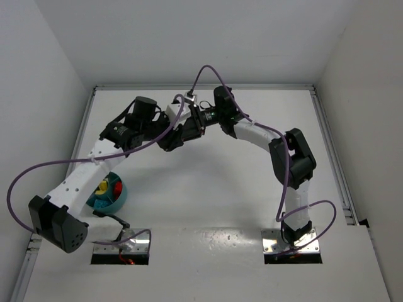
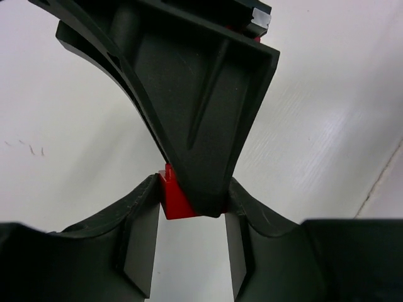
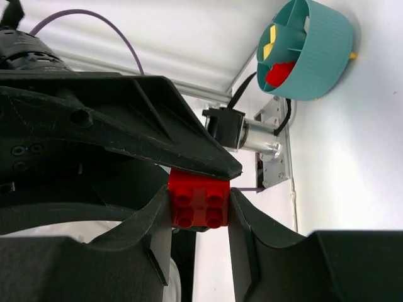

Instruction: Sort the legos into containers by color

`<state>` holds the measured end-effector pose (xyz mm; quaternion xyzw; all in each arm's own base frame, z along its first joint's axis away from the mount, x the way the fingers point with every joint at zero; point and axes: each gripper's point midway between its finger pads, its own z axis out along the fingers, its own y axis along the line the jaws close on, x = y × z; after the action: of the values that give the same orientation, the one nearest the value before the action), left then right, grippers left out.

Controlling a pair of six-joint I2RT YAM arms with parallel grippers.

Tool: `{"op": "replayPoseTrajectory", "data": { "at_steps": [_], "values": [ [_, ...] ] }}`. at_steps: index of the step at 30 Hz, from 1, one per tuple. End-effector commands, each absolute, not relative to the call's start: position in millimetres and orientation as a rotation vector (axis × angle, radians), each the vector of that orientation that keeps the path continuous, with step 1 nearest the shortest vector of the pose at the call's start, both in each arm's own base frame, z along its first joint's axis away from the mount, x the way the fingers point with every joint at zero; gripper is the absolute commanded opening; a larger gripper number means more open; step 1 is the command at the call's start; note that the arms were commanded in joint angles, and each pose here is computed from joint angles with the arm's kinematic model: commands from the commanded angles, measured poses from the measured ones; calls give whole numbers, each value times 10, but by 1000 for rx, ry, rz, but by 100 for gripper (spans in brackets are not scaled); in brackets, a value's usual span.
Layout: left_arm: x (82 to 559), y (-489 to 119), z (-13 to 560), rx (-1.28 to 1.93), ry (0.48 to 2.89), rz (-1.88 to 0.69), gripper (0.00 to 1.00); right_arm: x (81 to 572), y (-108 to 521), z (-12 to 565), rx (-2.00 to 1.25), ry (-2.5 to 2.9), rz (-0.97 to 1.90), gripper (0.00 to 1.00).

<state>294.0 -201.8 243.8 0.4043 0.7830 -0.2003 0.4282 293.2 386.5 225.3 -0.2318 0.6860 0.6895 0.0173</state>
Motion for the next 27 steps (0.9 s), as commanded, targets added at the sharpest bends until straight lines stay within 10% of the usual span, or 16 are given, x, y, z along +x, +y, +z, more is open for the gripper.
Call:
{"op": "replayPoseTrajectory", "data": {
  "at_steps": [1, 8, 27],
  "values": [
    [3119, -1767, 2480, 1019, 2038, -366, 20, 2761, 3836, 2416, -873, 2039, 2171, 41],
    [3205, -1279, 2433, 1033, 2213, -302, 8, 2906, 3719, 2435, -852, 2022, 2148, 74],
    [2288, -531, 2022, 1607, 2256, 48, 5, 3138, 3254, 2129, -782, 2028, 2085, 82]
  ]
}}
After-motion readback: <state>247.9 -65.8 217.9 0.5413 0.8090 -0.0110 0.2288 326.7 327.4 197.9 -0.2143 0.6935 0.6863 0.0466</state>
